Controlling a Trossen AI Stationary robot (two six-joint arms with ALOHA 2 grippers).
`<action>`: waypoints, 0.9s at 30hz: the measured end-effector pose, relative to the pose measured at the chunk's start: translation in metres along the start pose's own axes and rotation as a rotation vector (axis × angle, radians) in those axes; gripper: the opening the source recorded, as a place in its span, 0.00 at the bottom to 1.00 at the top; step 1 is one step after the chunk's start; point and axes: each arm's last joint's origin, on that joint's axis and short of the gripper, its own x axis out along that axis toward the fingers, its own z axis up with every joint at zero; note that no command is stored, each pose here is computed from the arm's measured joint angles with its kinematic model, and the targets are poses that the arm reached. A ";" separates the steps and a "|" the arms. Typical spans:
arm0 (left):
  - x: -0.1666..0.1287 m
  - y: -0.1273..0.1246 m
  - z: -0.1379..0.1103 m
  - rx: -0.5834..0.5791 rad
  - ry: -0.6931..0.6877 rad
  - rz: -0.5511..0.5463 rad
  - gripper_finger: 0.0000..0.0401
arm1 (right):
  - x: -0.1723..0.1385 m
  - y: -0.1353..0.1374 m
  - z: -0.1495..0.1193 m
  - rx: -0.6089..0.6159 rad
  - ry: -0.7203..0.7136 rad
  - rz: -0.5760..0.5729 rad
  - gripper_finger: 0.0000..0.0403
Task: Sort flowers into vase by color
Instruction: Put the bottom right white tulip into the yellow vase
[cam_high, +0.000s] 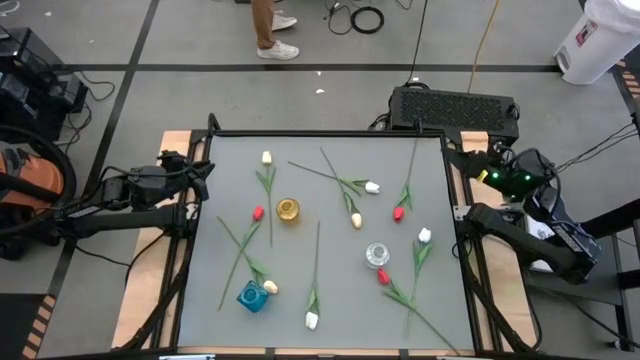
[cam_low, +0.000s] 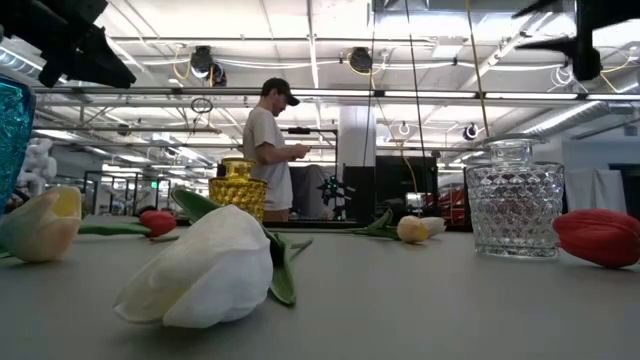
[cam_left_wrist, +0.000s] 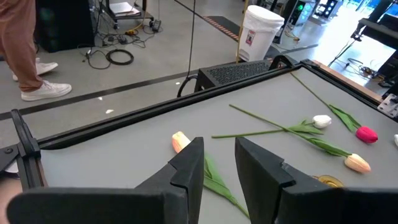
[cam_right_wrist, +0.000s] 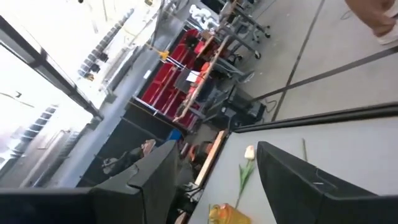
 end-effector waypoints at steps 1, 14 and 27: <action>0.000 0.000 0.000 0.000 0.000 0.000 0.24 | 0.000 0.005 0.003 -0.010 0.004 -0.004 0.53; 0.000 0.000 0.000 0.000 0.000 0.000 0.24 | 0.006 0.065 0.042 -0.067 0.227 -0.324 0.53; 0.000 0.000 0.000 0.000 0.000 0.000 0.24 | 0.025 0.059 0.035 -0.030 0.537 -0.651 0.53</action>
